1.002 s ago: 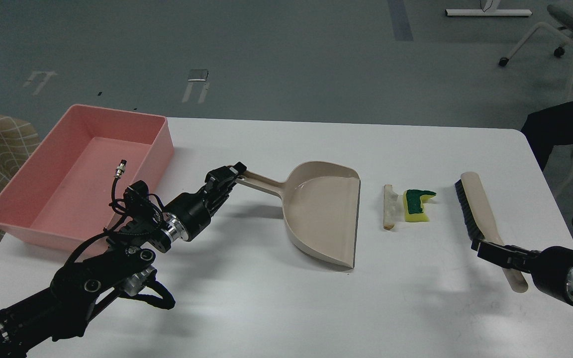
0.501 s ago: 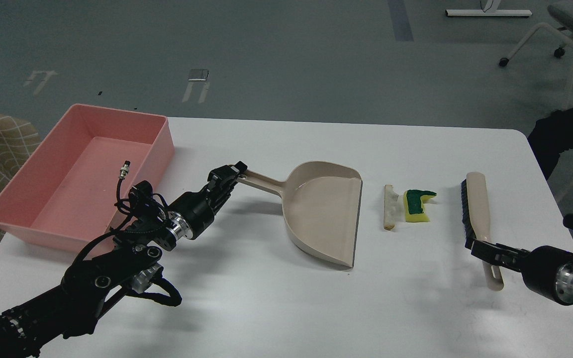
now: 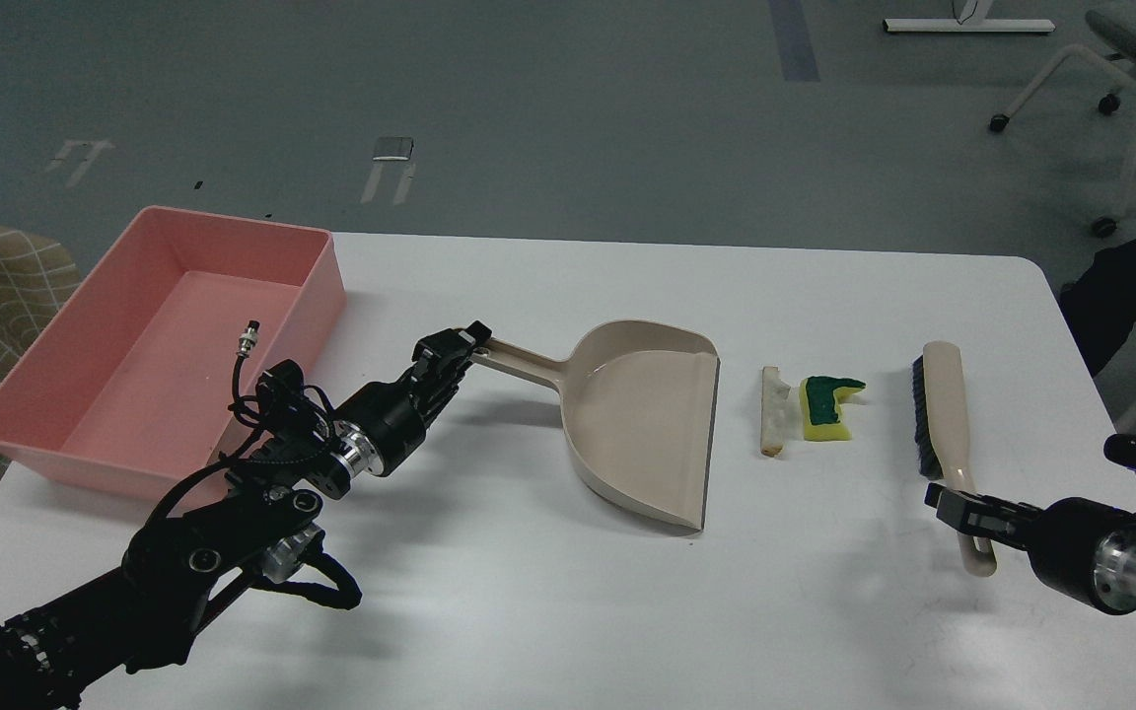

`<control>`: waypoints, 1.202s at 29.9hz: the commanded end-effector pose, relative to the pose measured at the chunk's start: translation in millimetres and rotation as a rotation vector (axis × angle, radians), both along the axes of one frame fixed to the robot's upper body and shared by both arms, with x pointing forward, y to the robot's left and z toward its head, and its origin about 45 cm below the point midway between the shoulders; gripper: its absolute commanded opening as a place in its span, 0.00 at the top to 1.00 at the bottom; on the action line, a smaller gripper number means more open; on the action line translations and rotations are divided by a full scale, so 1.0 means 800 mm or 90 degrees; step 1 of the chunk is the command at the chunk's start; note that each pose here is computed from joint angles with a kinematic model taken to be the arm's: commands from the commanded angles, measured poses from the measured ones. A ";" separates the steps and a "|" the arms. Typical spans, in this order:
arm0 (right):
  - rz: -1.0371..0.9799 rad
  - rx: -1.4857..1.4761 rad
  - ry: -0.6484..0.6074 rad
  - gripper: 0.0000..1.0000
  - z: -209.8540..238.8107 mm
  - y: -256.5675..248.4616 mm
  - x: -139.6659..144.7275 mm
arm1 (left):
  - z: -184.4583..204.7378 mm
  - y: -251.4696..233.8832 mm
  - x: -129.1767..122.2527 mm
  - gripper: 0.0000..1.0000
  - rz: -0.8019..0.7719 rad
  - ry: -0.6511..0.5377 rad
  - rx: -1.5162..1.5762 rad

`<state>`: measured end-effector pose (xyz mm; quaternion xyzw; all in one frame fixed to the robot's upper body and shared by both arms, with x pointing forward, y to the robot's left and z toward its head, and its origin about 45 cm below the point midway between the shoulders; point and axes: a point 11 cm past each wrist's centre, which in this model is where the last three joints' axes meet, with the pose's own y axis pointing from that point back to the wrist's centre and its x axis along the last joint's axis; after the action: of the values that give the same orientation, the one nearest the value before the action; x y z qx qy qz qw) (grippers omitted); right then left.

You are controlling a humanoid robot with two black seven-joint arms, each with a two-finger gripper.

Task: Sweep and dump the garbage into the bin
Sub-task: 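Sweep the sponge and white item into the dustpan with the brush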

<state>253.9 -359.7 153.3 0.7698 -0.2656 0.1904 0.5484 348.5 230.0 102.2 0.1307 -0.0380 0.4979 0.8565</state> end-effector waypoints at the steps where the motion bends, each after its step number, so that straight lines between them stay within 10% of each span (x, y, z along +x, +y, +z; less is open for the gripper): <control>1: 0.001 -0.002 0.000 0.77 0.001 -0.001 0.000 | 0.002 -0.002 0.000 1.00 -0.002 -0.002 -0.002; 7: 0.006 0.005 -0.004 0.99 0.003 0.004 0.000 | 0.002 -0.004 -0.001 1.00 -0.005 -0.001 -0.006; 36: 0.255 0.121 -0.056 0.99 0.026 0.247 0.057 | 0.009 0.003 0.004 1.00 0.020 -0.003 -0.038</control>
<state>296.0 -170.7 167.7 0.8441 -0.1465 0.2961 0.4224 351.1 232.7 107.4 0.1156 -0.0298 0.5069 0.8537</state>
